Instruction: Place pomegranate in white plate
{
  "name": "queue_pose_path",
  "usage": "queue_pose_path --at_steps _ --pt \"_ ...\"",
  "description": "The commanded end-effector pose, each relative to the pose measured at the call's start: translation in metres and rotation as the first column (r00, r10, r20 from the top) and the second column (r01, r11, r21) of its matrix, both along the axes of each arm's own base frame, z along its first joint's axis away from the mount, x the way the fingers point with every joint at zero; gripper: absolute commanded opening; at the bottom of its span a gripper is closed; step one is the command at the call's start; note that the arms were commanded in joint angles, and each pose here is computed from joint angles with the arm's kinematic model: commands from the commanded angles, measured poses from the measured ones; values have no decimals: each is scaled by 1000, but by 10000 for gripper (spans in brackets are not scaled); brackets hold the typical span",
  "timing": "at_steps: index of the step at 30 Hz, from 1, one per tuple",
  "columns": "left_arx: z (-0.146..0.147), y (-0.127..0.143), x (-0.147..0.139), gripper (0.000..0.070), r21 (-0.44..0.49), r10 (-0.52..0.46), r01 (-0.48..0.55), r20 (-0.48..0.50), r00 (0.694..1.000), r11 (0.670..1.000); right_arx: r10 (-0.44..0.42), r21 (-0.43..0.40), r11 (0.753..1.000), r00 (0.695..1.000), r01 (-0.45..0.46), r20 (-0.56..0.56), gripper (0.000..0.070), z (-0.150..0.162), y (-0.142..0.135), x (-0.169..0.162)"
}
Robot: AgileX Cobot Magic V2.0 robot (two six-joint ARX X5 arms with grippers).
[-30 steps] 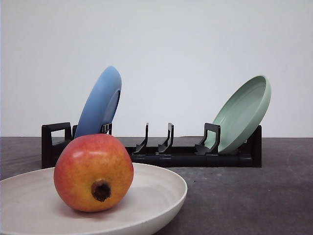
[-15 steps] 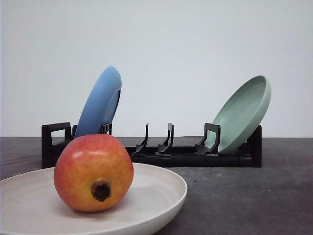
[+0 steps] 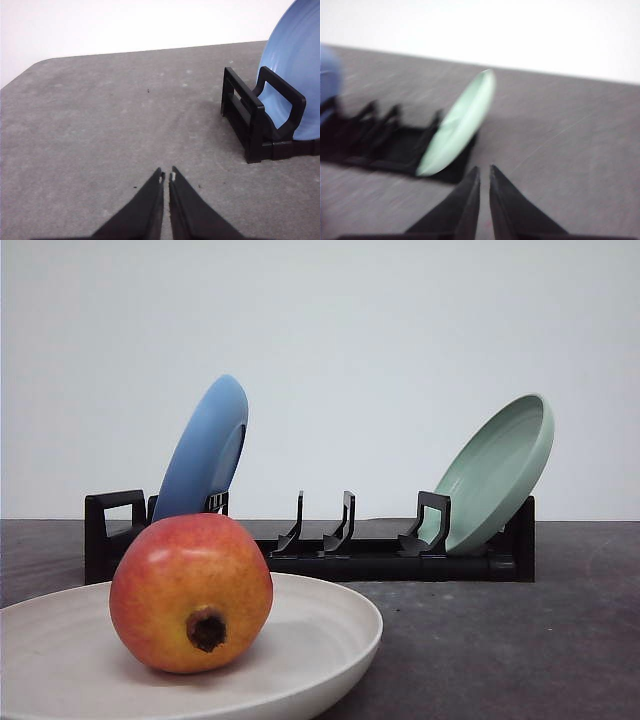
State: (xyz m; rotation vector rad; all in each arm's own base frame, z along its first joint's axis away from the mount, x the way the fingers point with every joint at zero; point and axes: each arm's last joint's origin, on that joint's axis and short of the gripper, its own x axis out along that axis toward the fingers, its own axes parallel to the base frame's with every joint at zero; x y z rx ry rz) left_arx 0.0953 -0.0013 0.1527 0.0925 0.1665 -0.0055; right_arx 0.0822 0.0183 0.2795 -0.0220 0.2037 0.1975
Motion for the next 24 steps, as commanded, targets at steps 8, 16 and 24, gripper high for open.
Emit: queue_pose_path --at_steps 8,16,24 --pt "-4 0 0 0 -2 4 -4 -12 1000 1000 -132 -37 989 961 145 244 33 -59 -8 12" --pt "-3 0 0 0 -2 4 -4 -11 1000 1000 -240 -5 969 945 247 221 33 -95 -15 12" --pt "-3 0 0 0 -2 4 -4 -11 1000 1000 -273 -39 960 958 277 84 33 -122 -18 13"
